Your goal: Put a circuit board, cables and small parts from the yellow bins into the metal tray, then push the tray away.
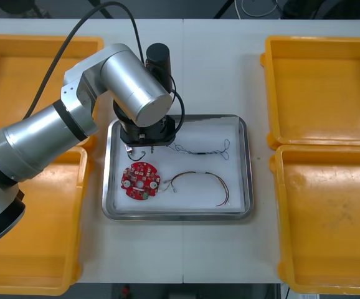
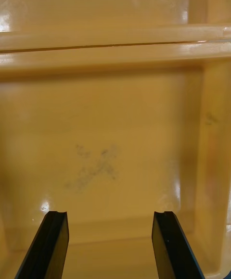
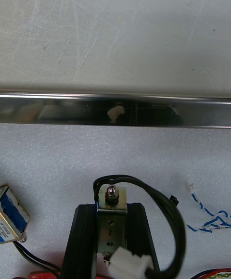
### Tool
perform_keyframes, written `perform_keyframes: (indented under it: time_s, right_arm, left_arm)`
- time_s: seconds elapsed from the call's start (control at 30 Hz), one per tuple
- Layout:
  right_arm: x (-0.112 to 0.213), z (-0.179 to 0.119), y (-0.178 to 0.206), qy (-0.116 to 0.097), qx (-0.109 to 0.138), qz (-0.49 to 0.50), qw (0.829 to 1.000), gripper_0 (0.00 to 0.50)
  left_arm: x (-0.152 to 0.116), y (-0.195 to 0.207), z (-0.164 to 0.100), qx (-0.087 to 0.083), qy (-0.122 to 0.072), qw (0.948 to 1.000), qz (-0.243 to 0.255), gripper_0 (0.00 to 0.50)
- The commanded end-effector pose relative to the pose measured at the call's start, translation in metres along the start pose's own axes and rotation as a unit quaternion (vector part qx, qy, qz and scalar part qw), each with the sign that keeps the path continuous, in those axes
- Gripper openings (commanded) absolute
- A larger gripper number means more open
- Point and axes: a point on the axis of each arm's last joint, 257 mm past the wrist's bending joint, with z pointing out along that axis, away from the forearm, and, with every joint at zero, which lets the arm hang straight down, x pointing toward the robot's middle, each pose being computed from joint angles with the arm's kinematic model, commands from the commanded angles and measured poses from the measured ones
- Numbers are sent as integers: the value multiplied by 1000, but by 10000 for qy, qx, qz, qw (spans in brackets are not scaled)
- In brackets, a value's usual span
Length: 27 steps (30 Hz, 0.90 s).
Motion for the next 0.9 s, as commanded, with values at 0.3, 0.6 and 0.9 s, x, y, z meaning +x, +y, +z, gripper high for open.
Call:
perform_keyframes:
  time_s: [0.3,0.6,0.9]
  right_arm:
    - [0,0,5,-26,-42,-117,9999,500]
    - [-5,-2,11,-69,-125,-184,9997,500]
    - [-18,-4,50,-123,-482,-764,9958,500]
  left_arm:
    - [-10,-21,-13,99,-206,9987,447,500]
    - [-19,-18,-40,125,-276,9987,408,500]
    - [-24,16,-106,100,-252,9986,455,500]
